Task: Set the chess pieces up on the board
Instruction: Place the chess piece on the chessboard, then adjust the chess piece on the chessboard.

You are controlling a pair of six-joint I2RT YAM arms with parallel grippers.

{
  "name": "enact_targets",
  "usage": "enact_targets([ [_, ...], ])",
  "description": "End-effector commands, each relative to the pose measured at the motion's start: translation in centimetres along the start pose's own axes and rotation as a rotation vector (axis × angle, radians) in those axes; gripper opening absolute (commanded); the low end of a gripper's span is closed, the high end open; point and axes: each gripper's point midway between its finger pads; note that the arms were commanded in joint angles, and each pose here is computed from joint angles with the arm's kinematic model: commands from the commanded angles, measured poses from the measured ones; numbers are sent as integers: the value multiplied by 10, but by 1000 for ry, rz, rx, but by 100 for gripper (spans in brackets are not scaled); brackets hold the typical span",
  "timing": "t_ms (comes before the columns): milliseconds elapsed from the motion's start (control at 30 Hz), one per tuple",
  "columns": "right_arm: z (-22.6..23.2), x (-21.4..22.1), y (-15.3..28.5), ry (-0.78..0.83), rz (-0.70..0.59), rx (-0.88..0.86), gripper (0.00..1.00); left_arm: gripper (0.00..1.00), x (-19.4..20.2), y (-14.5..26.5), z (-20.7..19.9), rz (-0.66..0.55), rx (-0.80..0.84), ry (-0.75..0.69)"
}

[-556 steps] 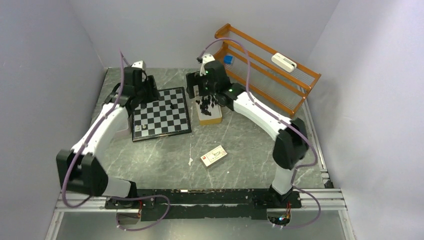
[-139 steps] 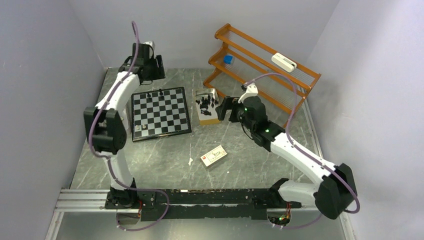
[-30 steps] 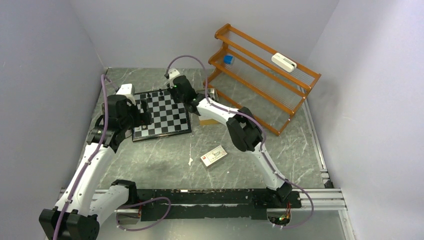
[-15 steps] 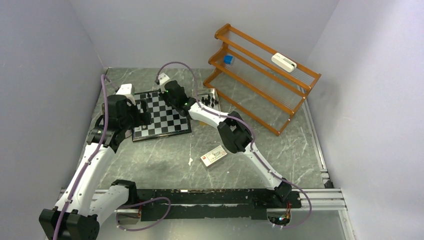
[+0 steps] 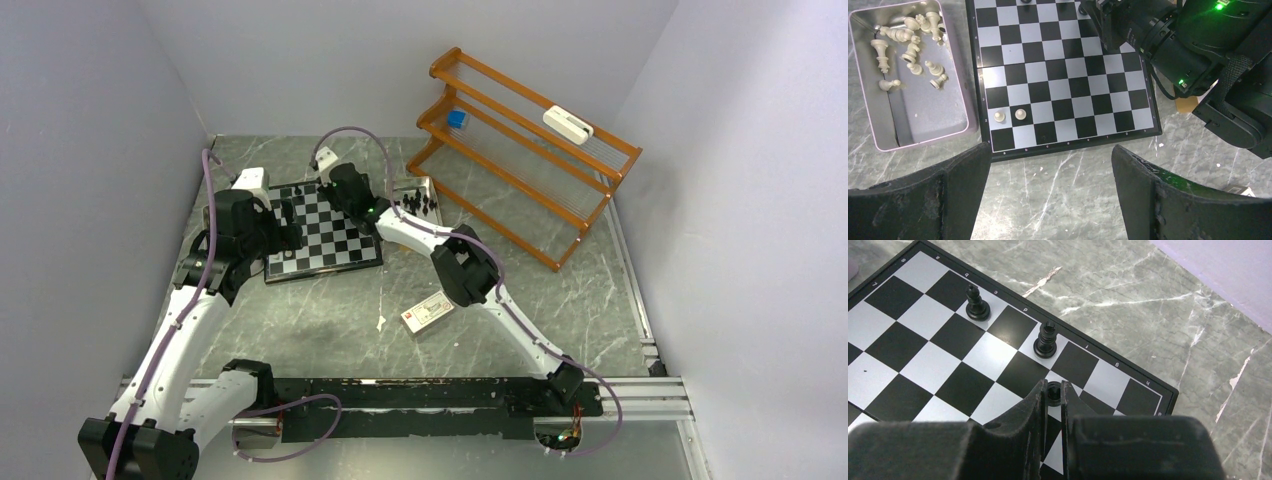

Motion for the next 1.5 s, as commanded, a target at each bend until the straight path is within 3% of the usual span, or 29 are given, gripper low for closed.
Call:
enact_targets([
  [0, -7, -5, -6, 19, -32, 29, 16, 94, -8, 4, -2, -24, 3, 8],
  [167, -14, -18, -3, 22, -53, 47, 31, 94, -6, 1, -3, -12, 4, 3],
  [400, -29, -57, 19, 3, -101, 50, 42, 92, -3, -7, -9, 9, 25, 18],
  [667, -56, -84, 75, -126, -98, 44, 65, 87, -33, -26, -26, 11, 32, 54],
  [1000, -83, -72, 169, -320, -11, 119, 99, 76, -66, -83, -57, 49, 67, 74],
  [1333, -79, -80, 259, -465, -63, 61, 100, 60, -58, -175, -81, 179, -6, -13],
  [1467, -72, -78, 290, -489, -93, 12, 100, 59, -44, -205, -88, 209, -31, -47],
])
Point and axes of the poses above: each gripper's point midway between its finger pads, its own y axis back along the fingers, its own z axis along the line the jaws close on, x = y × z, and after that the axes turned 10 degrees about y, right-handed
